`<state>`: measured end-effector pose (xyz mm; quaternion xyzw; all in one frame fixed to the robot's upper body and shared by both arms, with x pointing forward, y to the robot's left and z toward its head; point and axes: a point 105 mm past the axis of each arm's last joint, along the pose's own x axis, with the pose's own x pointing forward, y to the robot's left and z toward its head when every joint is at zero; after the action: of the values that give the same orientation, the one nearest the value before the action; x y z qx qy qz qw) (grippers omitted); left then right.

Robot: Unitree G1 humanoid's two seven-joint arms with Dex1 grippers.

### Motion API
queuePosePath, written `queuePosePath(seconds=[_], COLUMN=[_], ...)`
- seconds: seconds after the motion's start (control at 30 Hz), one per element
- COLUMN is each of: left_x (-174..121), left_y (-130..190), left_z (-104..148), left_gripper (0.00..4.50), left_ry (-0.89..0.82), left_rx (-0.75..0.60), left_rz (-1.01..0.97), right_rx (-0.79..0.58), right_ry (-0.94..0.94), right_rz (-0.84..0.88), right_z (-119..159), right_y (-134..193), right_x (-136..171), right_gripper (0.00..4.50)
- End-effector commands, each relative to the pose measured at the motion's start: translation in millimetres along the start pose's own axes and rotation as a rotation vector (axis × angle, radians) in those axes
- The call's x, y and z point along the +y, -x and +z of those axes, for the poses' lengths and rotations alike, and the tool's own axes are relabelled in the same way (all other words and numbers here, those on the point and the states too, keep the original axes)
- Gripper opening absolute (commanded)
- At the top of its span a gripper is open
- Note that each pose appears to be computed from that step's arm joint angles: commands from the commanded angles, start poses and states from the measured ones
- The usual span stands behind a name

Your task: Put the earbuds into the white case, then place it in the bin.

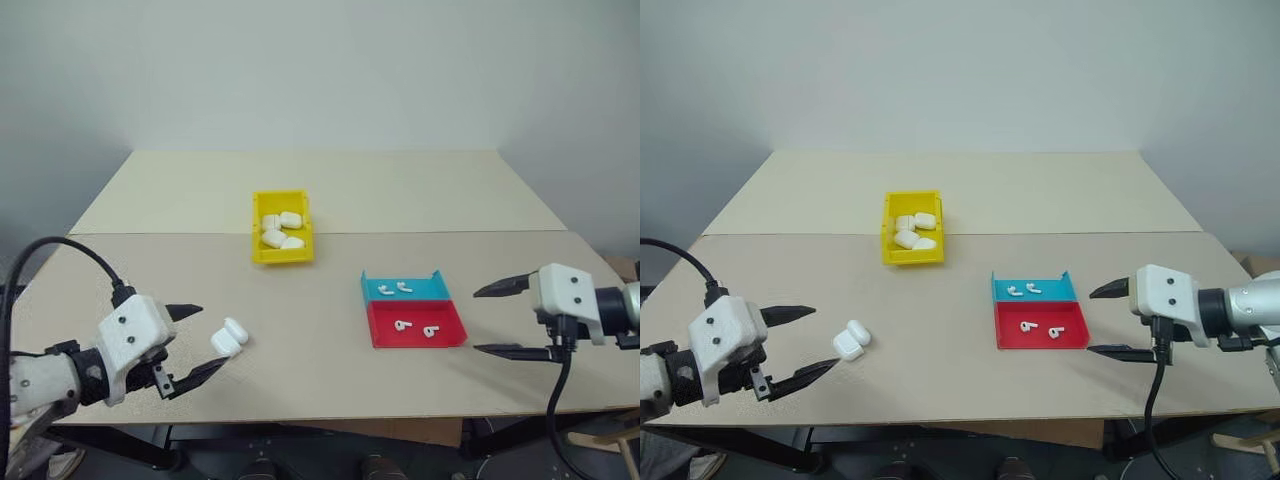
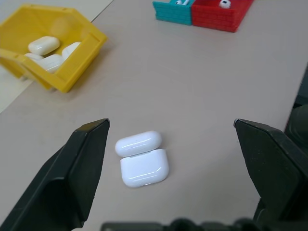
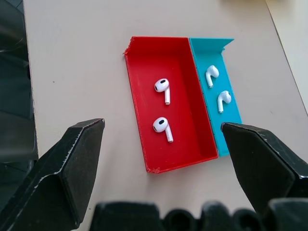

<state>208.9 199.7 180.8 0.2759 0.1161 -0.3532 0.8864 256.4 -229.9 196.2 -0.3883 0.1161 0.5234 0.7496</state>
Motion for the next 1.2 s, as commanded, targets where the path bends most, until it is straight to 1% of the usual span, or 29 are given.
queuePosePath(seconds=[0.03,0.17,0.2,0.3,0.43,0.53,0.63,0.77,0.93,1.07,1.2], left_x=[-2.2,-2.3,-1.9,-1.5,-9.5,-4.2,10.5,5.0,10.3,11.8,5.9], left_y=[1.1,3.4,3.4,-3.8,-12.1,-13.5,-18.2,-32.3,-49.9,-62.0,-72.0], left_z=[-3.8,-31.4,-34.7,-33.4,-29.2,-35.3,-33.9,-31.3,-35.6,-29.6,-28.3], left_gripper=[4.5,4.5,4.5,4.5,4.5,4.5,4.5,4.5,4.5,4.5,4.5], left_ry=[0.027,0.122,0.147,0.23,0.195,0.198,0.233,0.216,0.177,0.188,0.186], left_rx=[0.072,0.309,0.342,0.37,0.406,0.471,0.504,0.557,0.652,0.662,0.682], left_rz=[0.082,0.134,0.143,0.135,0.03,-0.021,-0.056,-0.149,-0.138,-0.161,-0.198], right_rx=[0.014,0.01,0.015,0.037,0.036,0.034,0.039,0.037,0.037,0.048,0.059], right_ry=[0.048,0.03,0.025,0.01,0.004,0.004,0.002,-0.017,-0.051,-0.061,-0.066], right_rz=[-0.001,0.039,0.046,0.048,0.051,0.049,0.044,0.039,0.041,0.057,0.069], right_z=[8.1,10.1,8.8,4.3,6.2,7.5,7.0,6.4,5.7,5.8,4.2], right_y=[5.5,4.1,3.0,0.5,0.0,-1.6,-3.3,-3.8,-3.0,-2.0,2.8], right_x=[-4.9,5.4,8.3,12.3,13.9,13.0,12.7,17.4,25.2,27.7,25.5], right_gripper=[4.48,4.48,4.48,4.48,4.48,4.48,4.48,4.48,4.48,4.48,4.48])
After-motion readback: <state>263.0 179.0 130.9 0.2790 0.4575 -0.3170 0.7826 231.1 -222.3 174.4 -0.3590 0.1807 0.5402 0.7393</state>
